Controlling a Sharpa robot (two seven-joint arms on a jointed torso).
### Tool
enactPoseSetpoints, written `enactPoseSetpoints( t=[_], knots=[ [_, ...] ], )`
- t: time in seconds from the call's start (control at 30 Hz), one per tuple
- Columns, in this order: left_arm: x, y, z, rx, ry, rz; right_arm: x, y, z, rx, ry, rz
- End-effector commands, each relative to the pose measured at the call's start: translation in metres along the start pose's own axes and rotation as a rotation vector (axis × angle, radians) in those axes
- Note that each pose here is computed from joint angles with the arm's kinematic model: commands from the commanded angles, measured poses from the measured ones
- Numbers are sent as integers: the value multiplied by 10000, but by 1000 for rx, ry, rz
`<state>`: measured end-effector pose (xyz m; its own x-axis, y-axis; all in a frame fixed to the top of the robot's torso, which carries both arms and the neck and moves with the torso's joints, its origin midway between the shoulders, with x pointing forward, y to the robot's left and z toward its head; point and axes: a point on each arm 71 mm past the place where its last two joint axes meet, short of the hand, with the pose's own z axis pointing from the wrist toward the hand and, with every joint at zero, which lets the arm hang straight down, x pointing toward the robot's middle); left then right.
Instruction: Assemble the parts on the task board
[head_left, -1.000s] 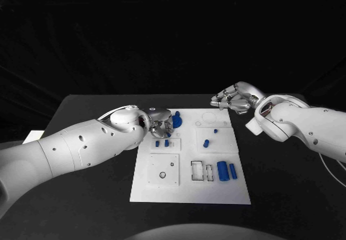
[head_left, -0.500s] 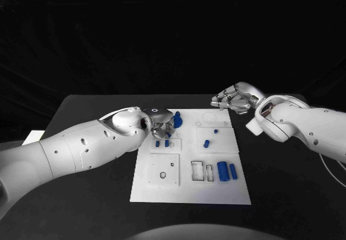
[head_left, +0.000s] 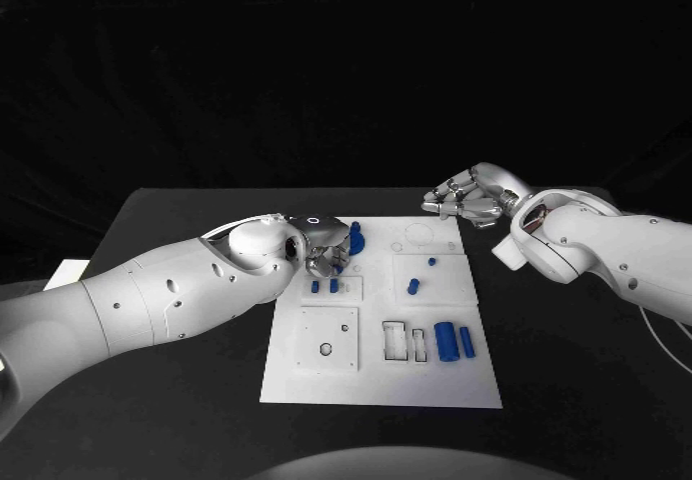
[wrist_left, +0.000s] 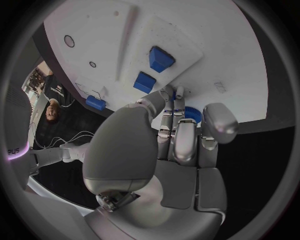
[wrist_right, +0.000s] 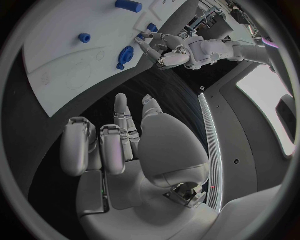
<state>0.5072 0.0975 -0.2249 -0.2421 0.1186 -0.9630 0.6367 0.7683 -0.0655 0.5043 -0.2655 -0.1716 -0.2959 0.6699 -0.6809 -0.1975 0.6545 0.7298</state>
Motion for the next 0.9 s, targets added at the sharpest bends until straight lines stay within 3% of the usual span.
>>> enactPoseSetpoints(
  t=[0.03, 0.9],
  knots=[
    [73, 2, -4, -7, 30, 29, 10, 11, -1, -11, 7, 0],
    [-38, 16, -75, 15, -77, -16, 13, 15, 2, -14, 7, 2]
  ],
)
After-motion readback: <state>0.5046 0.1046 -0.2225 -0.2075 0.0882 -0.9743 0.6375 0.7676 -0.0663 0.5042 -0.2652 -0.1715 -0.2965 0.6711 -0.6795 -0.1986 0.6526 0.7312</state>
